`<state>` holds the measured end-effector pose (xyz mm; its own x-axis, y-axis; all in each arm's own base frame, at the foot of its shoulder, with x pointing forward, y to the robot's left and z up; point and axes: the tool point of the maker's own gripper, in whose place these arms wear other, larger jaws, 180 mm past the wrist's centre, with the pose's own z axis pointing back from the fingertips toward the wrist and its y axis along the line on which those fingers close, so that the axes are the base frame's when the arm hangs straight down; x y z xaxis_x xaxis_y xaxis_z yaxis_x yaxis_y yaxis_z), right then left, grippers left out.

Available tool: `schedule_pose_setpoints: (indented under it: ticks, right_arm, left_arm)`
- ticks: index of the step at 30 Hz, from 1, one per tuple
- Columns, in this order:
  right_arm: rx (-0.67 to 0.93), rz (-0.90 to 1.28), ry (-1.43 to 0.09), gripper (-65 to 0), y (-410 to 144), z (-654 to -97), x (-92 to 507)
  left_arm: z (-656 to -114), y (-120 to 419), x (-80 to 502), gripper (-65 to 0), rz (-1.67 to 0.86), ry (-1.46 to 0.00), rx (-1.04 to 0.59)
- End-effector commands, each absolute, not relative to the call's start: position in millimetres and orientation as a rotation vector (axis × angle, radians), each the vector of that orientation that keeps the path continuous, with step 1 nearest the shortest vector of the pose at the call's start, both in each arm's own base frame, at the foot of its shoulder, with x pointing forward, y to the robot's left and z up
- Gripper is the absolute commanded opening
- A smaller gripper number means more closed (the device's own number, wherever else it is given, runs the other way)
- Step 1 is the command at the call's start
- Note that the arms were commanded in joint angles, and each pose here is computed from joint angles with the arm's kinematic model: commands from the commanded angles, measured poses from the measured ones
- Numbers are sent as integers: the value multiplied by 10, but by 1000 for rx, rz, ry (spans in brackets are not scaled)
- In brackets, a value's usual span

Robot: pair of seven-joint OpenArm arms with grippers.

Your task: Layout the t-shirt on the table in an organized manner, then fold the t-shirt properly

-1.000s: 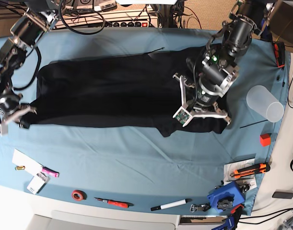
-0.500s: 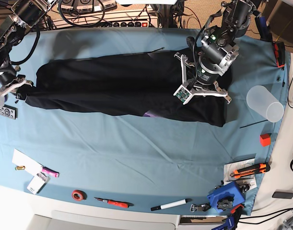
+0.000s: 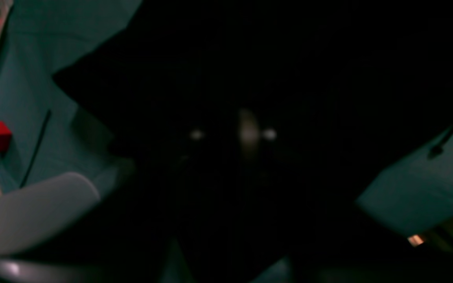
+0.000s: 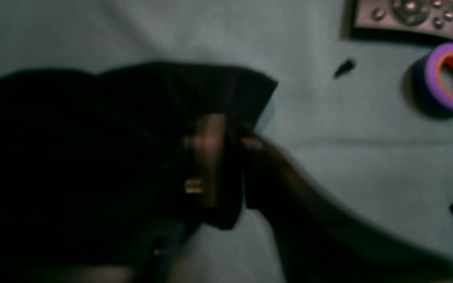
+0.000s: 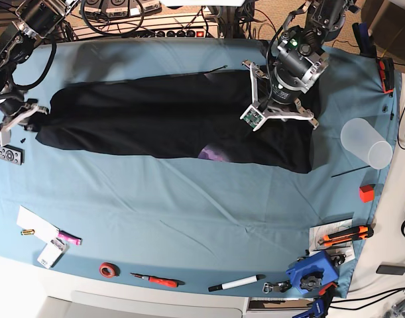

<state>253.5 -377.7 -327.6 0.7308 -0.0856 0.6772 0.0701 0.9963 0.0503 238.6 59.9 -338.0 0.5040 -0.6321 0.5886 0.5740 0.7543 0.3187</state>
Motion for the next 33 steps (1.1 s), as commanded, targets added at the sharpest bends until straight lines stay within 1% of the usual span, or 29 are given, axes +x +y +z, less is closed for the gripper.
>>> schedule_pose_setpoints:
  ticks: [1, 2, 4, 6, 8, 10, 13, 15, 18, 21, 22, 24, 26, 31, 33]
  right_arm:
    - [2, -70, -784, -439, -3843, -3109, 2597]
    - [6, -69, -767, -420, -3836, -3127, 2577]
    - [43, -68, -781, -420, -3782, -3104, 2591]
    - [108, -79, -848, -420, -3714, -2997, 2648]
    - [167, -105, -946, -420, -3697, -2825, 2704]
    - [161, -143, -1021, -420, -3802, -2682, 2711]
    - [136, -188, -1054, -420, -3949, -2601, 2645]
    - [129, -202, -1041, -420, -3987, -2614, 2596]
    - [148, -175, -955, -415, -3933, -2717, 2512]
    - [162, -167, -917, -348, -3889, -2790, 2460]
    - [164, -169, -911, -340, -3881, -2813, 2444]
    - [161, -190, -909, -340, -3893, -2883, 2426]
    - [166, -259, -900, -340, -3940, -3016, 2412]
    - [265, -379, -861, -340, -3953, -3364, 2370]
    - [341, -401, -858, -340, -3877, -3450, 2369]
  left_arm:
    - [-3310, 614, 2414, -422, -713, -771, 88]
    - [-3325, 618, 2396, -395, -694, -759, 79]
    - [-3345, 657, 2377, -388, -656, -736, 81]
    - [-3314, 675, 2368, -388, -633, -735, 84]
    - [-3225, 661, 2369, -388, -617, -763, 78]
    - [-3113, 646, 2376, -388, -614, -804, 82]
    - [-3007, 633, 2356, -388, -612, -838, 81]
    - [-2986, 614, 2358, -388, -613, -850, 74]
    - [-2981, 606, 2361, -388, -614, -855, 70]
    - [-2978, 603, 2362, -388, -614, -858, 69]
    - [-2983, 603, 2357, -388, -614, -856, 68]
    - [-2993, 600, 2342, -388, -614, -853, 66]
    - [-2999, 598, 2332, -388, -614, -851, 64]
    - [-2991, 585, 2333, -388, -615, -861, 58]
    - [-2984, 579, 2338, -388, -615, -866, 57]
